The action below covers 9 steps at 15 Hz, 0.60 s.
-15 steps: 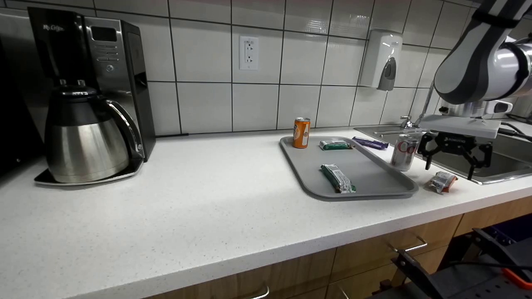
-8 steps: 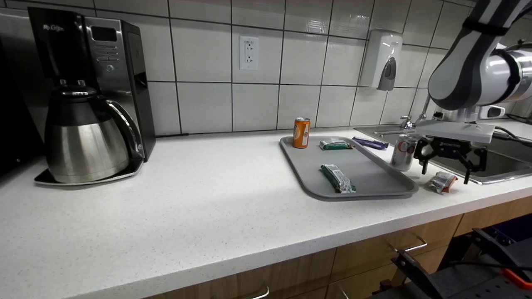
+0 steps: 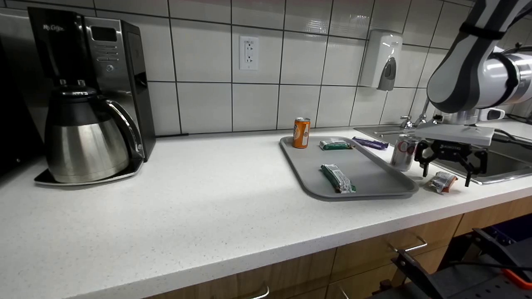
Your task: Put the packets on the grey tray.
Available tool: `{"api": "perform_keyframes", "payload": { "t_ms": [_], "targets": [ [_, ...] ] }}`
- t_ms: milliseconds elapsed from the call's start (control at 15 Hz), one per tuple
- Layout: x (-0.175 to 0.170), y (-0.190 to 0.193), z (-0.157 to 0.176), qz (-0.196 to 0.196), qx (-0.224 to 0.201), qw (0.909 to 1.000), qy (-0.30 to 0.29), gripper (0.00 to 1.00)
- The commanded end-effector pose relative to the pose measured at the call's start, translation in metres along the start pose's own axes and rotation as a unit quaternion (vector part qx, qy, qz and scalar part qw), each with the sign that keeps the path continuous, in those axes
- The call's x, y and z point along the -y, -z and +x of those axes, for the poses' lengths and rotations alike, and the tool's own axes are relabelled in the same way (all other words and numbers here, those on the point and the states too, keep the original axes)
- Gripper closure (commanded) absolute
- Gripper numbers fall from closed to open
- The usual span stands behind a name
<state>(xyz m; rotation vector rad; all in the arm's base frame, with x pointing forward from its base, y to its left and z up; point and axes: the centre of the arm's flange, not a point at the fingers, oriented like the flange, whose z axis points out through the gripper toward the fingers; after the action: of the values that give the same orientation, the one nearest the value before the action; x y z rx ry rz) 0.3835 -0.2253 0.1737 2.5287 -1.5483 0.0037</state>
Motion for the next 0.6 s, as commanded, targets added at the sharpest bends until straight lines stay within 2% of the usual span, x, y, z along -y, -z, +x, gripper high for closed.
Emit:
{"api": "perform_keyframes", "payload": {
  "t_ms": [0, 133, 200, 267, 400, 533],
  "targets": [
    [0.0016, 0.0057, -0.0001, 0.004, 0.005, 0.9999, -0.008, 0.00],
    [0.0015, 0.0087, -0.0017, 0.009, 0.004, 0.9999, -0.009, 0.00],
    [0.0018, 0.0079, -0.0018, 0.010, 0.003, 0.9999, -0.010, 0.03],
    [0.0020, 0.0067, -0.0015, 0.009, 0.003, 0.9999, -0.010, 0.26],
    [0.0024, 0.0061, -0.0006, 0.009, 0.003, 0.9999, -0.012, 0.31],
    [0.0023, 0.0062, 0.0005, 0.010, 0.003, 0.9998, -0.015, 0.47]
  ]
}}
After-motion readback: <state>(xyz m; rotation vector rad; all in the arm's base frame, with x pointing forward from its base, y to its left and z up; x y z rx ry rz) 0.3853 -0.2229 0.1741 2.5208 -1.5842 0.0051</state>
